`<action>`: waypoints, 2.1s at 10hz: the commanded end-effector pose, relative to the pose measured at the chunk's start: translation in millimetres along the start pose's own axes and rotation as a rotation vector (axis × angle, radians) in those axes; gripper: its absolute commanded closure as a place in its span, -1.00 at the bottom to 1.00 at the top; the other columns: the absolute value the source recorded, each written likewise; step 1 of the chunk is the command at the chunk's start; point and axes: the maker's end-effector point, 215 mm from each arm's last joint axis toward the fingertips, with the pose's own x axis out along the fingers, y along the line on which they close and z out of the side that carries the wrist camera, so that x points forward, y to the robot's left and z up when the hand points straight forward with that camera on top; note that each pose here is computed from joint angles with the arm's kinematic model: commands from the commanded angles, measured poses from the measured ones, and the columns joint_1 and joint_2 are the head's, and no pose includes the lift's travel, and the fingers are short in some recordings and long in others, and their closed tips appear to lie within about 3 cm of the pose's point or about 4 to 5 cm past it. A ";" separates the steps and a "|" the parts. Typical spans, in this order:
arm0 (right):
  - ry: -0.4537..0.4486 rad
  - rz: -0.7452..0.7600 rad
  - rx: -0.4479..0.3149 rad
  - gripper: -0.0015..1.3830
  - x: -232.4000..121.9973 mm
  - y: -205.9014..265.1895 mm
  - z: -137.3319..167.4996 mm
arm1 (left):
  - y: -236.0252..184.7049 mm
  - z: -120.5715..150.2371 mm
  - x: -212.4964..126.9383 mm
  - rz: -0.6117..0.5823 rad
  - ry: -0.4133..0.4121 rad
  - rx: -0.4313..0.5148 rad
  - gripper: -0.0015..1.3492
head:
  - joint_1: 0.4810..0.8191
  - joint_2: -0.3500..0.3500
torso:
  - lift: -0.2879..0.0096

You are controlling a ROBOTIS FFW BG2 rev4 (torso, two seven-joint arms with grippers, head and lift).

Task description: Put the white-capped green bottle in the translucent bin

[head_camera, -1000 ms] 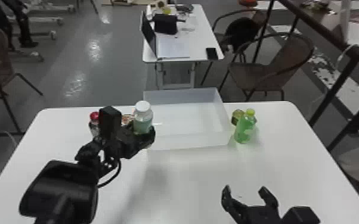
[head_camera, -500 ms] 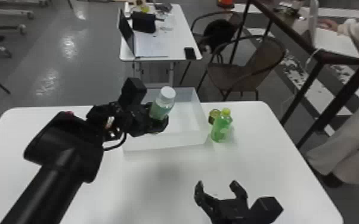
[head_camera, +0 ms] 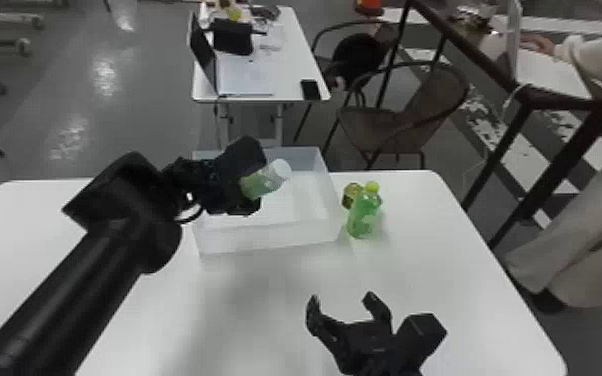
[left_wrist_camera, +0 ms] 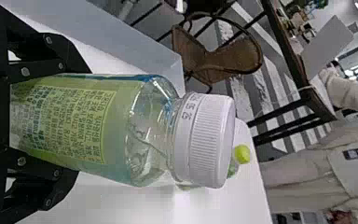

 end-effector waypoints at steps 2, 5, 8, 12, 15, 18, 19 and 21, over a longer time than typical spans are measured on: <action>-0.006 0.024 -0.002 -0.88 13.2 3.8 2.7 | 35.1 -29.1 -0.7 0.026 0.204 0.223 0.22 | 0.27 -0.24 | 0.75; -0.005 0.030 0.008 -0.88 14.4 4.9 1.0 | 34.6 -5.6 7.3 0.032 0.198 0.349 -0.71 | 0.27 -0.18 | 0.75; -0.010 0.023 0.011 -0.88 7.8 0.9 4.0 | 23.1 8.0 13.9 0.021 0.175 0.351 -0.89 | 0.27 -0.24 | 0.75; -0.016 0.004 -0.007 -0.88 -6.8 -6.1 10.2 | -6.4 -2.9 -43.0 0.152 -0.005 0.068 -0.87 | 0.27 -0.29 | 0.75; -0.019 -0.041 -0.036 -0.88 -19.5 -21.8 15.7 | -38.7 -43.8 -109.0 0.248 -0.113 -0.203 -0.82 | 0.27 -0.24 | 0.75; -0.026 -0.065 -0.075 -0.88 -30.3 -33.8 26.9 | -77.6 -110.6 -181.6 0.388 -0.224 -0.576 -0.81 | 0.27 -0.10 | 0.75; -0.016 -0.089 -0.084 -0.88 -41.4 -40.9 25.0 | -83.4 -131.1 -210.7 0.494 -0.241 -0.678 -0.81 | 0.27 -0.02 | 0.75; 0.011 -0.126 -0.093 -0.88 -63.6 -49.4 16.9 | -105.9 -176.4 -266.6 0.669 -0.242 -0.799 -0.80 | 0.27 0.16 | 0.75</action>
